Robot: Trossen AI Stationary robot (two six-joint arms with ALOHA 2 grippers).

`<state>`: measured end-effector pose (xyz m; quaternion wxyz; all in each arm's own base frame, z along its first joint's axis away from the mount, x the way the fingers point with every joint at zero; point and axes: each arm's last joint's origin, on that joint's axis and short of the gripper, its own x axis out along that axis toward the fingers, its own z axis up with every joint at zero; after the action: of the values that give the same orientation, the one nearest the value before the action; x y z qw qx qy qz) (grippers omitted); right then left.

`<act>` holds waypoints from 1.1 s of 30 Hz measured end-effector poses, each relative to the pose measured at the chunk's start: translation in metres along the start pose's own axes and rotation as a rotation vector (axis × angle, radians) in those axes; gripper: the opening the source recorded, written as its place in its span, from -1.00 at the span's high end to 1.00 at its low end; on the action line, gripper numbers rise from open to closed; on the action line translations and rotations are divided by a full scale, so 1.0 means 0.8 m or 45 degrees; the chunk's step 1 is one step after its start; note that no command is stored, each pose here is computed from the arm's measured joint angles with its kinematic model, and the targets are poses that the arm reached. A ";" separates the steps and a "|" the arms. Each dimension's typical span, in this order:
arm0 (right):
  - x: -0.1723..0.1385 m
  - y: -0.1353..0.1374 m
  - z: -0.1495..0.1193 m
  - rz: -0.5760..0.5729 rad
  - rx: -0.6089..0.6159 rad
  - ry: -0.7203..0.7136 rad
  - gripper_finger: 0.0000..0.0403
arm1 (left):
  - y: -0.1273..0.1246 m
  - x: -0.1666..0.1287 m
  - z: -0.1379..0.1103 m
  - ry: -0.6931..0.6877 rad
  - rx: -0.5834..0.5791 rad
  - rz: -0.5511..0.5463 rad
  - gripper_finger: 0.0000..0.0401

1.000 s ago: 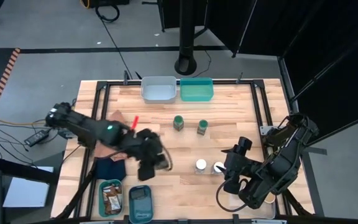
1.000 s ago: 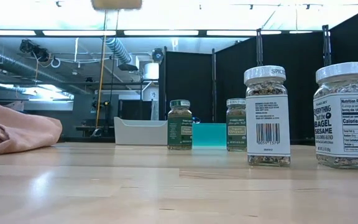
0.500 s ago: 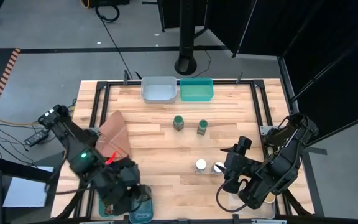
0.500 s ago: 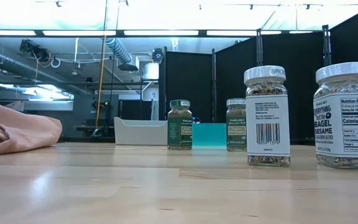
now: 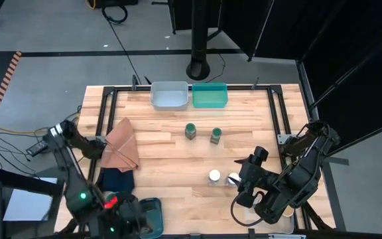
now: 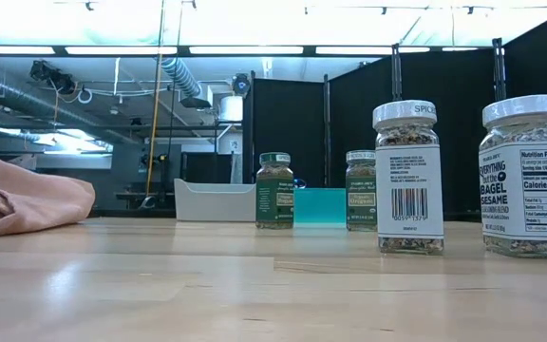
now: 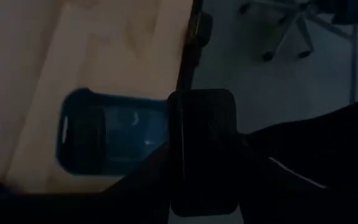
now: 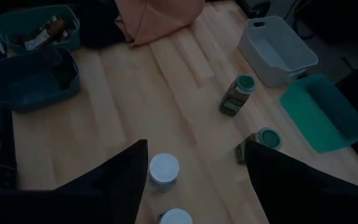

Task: Sort spices by type
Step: Put the black spice can into the blue bin

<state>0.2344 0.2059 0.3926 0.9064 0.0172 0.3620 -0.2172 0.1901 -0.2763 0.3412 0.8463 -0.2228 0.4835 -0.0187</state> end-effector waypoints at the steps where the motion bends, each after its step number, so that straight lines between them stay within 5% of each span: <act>1: 0.000 0.000 0.000 0.003 0.004 -0.002 -0.36 | -0.004 0.008 -0.004 0.006 0.005 0.005 0.32; 15: 0.000 0.003 0.002 0.024 0.039 -0.013 -0.36 | -0.008 0.078 -0.033 0.029 0.117 0.265 0.32; 33: 0.000 0.004 0.003 0.036 0.055 -0.017 -0.36 | 0.003 0.100 -0.045 0.031 0.125 0.279 0.32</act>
<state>0.2371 0.2086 0.3937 0.9112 0.0404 0.3508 -0.2121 0.2025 -0.3067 0.2603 0.8473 -0.1265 0.5136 0.0477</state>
